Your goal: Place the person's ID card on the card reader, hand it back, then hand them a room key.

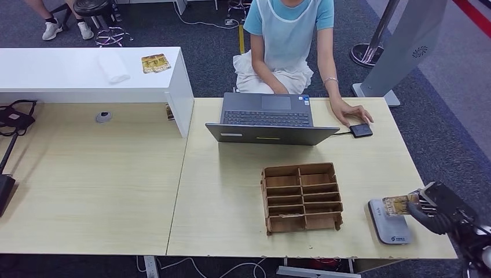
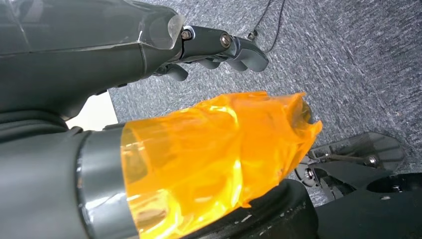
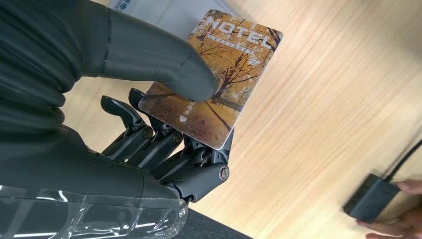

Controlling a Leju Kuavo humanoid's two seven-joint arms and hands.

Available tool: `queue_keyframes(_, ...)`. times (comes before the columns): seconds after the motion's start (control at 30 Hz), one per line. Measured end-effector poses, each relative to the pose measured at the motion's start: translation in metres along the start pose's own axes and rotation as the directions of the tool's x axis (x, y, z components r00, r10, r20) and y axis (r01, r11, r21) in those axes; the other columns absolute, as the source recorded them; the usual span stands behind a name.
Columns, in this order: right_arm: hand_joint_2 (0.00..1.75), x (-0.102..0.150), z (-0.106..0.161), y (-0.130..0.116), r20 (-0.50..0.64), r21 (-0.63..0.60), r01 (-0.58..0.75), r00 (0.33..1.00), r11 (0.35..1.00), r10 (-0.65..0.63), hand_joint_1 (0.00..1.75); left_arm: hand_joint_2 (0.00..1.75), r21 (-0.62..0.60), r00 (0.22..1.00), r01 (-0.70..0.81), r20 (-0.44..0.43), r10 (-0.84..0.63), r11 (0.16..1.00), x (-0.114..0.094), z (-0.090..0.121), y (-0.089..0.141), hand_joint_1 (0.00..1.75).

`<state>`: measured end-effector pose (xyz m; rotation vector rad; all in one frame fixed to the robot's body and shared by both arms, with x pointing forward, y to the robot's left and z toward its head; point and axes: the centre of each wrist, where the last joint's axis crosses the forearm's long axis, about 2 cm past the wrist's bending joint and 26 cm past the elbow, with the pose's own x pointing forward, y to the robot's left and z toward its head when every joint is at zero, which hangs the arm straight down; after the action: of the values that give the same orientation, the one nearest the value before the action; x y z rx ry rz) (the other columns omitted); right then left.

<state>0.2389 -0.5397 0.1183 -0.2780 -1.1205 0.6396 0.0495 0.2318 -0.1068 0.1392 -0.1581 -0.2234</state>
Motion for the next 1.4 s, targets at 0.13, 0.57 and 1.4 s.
queue_keyframes(0.13, 1.75, -0.009, 0.0, 0.004, -0.034, -0.01, 0.016, 0.999, 1.0, -0.017, 1.75, 0.0, 0.0, 1.0, 0.001, 0.0, -0.001, 1.0, 0.0, 0.0, 0.0, 0.0)
queue_keyframes(0.57, 1.75, -0.026, -0.001, 0.016, -0.095, -0.021, 0.066, 0.993, 0.998, -0.068, 1.75, 0.0, 0.0, 1.0, 0.006, 0.002, -0.006, 1.0, 0.0, 0.0, 0.0, 0.0)
queue_keyframes(1.4, 1.75, -0.023, -0.001, 0.018, -0.056, -0.09, 0.085, 0.994, 0.992, -0.091, 1.75, 0.0, -0.001, 1.0, 0.0, 0.003, 0.001, 1.0, 0.0, 0.0, 0.0, 0.0)
